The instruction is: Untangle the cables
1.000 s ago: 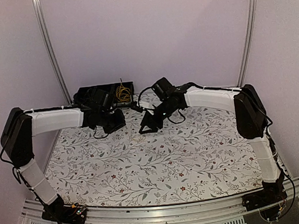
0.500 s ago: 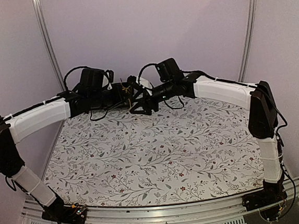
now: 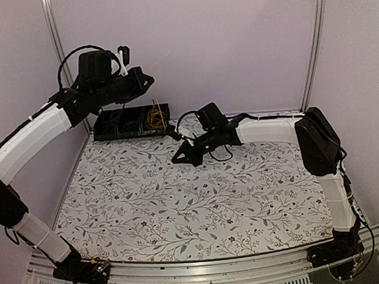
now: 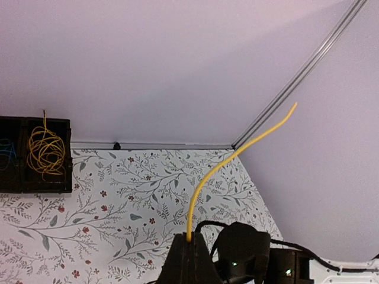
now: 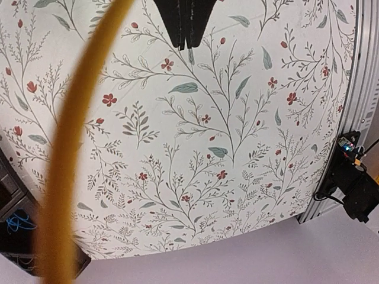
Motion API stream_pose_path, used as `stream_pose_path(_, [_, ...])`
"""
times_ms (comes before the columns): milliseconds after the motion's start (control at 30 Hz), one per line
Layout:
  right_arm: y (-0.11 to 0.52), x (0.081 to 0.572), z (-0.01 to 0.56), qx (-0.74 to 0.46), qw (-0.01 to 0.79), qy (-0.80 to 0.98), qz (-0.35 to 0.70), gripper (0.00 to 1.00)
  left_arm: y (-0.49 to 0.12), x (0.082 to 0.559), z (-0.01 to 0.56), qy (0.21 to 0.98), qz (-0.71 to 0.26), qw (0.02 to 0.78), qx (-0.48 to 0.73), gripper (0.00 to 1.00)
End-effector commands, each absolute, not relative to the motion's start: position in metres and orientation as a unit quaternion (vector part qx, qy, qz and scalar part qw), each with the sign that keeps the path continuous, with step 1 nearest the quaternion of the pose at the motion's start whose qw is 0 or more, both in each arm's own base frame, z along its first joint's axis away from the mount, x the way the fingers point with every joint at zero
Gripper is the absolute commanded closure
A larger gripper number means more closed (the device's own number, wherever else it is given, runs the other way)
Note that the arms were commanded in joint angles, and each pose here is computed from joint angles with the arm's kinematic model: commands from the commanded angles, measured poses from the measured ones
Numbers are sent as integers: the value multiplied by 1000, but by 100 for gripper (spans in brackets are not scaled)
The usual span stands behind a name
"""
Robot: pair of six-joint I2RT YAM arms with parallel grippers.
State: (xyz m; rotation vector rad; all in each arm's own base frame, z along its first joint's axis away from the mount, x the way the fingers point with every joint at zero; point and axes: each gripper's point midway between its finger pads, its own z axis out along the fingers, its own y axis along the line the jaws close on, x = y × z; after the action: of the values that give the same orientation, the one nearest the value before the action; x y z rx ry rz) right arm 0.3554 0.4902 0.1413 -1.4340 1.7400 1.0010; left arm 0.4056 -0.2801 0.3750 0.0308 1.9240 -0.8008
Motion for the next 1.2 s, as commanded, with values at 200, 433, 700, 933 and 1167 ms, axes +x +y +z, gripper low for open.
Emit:
stream_pose_path(200, [424,364,67,-500,263,756,330,68,-229,483,466,720,-285,632,-23,100])
stream_pose_path(433, [398,355,86,-507,269,758,310,63,-231,542,424,735,-288,614,-17,100])
stream_pose_path(700, [365,324,104,-523,265,757,287,60,-221,614,379,736,-297,608,-37,100])
stream_pose_path(933, [339,301,110,-542,258,755,264,59,-216,655,364,711,-325,620,-64,100])
stream_pose_path(1167, [336,301,107,-544,256,756,259,59,-196,683,341,699,-306,640,-92,100])
